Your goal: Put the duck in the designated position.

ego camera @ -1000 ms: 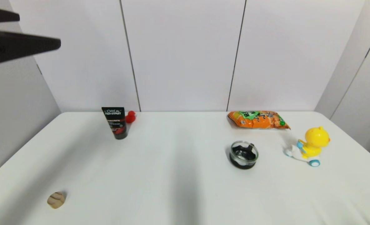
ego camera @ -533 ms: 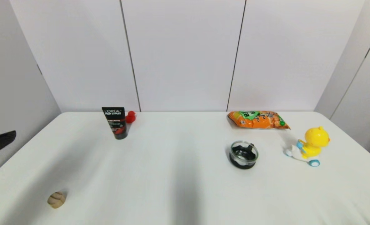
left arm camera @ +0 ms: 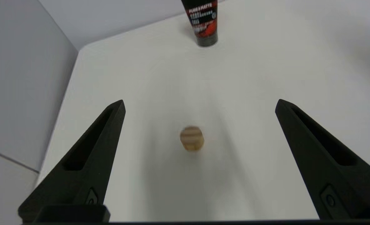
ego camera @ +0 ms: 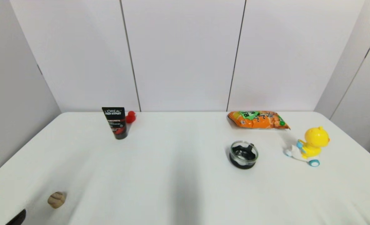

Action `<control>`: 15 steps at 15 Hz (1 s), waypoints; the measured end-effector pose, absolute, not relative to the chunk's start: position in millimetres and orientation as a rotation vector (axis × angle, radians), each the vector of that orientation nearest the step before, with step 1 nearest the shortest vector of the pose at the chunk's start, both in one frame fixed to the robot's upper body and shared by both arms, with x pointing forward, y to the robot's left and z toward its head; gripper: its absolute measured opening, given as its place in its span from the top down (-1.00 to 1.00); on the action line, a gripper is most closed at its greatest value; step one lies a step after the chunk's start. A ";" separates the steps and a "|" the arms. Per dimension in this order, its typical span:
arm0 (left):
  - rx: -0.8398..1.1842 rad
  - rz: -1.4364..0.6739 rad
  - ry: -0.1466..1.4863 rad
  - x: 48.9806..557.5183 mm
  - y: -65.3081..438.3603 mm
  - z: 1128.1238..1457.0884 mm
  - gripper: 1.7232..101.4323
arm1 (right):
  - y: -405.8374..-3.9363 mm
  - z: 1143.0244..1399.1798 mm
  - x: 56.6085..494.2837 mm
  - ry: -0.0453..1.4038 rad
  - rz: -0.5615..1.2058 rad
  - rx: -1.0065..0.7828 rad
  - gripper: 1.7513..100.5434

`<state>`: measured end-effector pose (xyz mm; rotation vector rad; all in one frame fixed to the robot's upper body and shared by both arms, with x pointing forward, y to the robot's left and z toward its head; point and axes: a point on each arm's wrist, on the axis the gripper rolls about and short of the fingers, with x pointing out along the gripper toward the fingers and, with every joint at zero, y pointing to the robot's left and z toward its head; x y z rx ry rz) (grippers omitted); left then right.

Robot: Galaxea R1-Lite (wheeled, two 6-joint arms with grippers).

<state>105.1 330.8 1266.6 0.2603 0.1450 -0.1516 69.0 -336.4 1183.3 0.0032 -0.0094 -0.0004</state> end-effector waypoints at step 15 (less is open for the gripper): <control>0.119 -0.060 0.018 69.8 332.3 1181.8 -0.93 | -336.4 1183.4 69.0 -0.010 0.000 0.003 -0.94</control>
